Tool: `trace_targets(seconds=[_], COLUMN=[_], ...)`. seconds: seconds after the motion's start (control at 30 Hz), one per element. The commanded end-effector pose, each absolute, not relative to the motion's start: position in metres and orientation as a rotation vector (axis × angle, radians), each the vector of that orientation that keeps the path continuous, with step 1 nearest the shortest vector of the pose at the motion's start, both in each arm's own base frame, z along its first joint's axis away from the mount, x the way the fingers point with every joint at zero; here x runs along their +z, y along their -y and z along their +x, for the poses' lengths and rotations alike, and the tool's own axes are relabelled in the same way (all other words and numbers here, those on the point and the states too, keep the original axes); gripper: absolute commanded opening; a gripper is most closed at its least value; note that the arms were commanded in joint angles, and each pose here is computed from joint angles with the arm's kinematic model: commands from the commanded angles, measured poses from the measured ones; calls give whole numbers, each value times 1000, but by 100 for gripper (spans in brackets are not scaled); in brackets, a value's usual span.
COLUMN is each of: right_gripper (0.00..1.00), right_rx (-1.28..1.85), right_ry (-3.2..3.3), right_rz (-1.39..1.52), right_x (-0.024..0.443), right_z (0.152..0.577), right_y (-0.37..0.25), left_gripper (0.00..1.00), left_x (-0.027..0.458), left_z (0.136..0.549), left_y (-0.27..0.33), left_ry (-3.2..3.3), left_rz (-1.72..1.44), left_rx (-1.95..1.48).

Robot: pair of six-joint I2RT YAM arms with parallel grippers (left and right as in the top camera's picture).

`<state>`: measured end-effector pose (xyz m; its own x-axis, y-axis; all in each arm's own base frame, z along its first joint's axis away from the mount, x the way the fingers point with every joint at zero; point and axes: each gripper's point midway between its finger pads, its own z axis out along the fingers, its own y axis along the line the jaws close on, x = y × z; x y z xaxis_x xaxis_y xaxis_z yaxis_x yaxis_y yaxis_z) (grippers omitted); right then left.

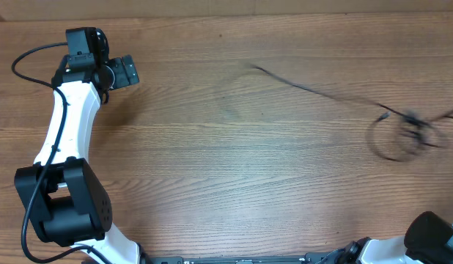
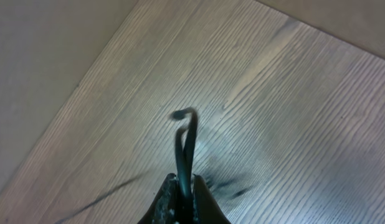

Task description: Untangle cables

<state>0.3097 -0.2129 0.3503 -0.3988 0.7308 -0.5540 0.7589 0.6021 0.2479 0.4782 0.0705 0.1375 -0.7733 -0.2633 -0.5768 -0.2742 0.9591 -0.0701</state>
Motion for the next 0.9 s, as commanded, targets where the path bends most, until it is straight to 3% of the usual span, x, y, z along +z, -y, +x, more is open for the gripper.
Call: trace_targets(seconds=[0.0, 0.47, 0.87], right_gripper=[4, 4, 4], right_rx=[-22, 127, 317], right_ry=[-2179, -2317, -2396], right_rz=[1106, 805, 542], right_x=[365, 363, 366], right_z=[313, 352, 371], right_y=[205, 121, 33], left_gripper=[100, 100, 100], left_x=[145, 167, 187], left_z=[483, 501, 483], left_y=[-51, 80, 202], left_ry=[-2483, -2378, -2255], left_rz=[-295, 145, 438], left_rx=[-62, -288, -477])
